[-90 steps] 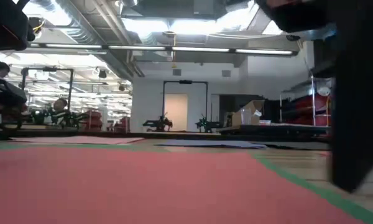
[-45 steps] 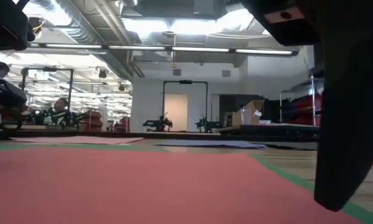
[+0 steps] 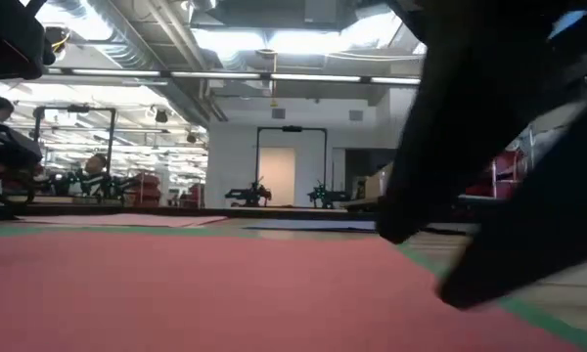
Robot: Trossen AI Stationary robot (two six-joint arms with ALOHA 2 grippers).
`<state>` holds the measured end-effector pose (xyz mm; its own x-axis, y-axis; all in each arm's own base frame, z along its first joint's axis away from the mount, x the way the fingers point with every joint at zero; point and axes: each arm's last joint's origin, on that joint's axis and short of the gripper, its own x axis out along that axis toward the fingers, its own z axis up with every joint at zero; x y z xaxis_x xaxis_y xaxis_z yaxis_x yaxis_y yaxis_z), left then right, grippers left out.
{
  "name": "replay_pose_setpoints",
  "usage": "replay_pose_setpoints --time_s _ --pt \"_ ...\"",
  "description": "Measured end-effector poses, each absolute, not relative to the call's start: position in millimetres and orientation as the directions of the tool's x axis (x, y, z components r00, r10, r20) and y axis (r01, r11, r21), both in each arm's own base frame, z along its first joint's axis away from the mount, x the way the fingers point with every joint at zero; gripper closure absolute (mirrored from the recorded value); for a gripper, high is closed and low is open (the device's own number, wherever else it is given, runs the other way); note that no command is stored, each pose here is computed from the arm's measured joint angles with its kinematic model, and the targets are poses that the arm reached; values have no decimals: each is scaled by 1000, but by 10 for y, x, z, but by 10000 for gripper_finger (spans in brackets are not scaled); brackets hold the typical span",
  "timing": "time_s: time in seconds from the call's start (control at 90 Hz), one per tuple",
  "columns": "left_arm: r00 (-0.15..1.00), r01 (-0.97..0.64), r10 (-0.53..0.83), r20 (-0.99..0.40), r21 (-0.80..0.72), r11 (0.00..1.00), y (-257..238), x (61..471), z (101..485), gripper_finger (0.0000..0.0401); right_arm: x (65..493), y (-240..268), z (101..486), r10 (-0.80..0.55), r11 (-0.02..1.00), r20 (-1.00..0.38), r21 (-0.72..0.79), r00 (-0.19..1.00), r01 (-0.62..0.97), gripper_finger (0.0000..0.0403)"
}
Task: Organize paper
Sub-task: Stack the red paper on top of the other red paper on the table
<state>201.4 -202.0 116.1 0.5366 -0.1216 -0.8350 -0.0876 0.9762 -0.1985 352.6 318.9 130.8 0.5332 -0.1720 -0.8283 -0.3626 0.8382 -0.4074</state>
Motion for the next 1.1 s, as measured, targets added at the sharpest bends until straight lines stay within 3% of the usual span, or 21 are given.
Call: replay_pose_setpoints --time_s 0.356,1.1 --pt "538 -93 -124 -834 -205 974 -2022 2016 1163 401 3416 3198 1277 -152 836 -888 -349 433 -424 302" --pt "536 -92 -125 -835 -205 974 -2023 2016 1161 401 3359 3194 1310 -160 826 -916 -329 369 -458 302"
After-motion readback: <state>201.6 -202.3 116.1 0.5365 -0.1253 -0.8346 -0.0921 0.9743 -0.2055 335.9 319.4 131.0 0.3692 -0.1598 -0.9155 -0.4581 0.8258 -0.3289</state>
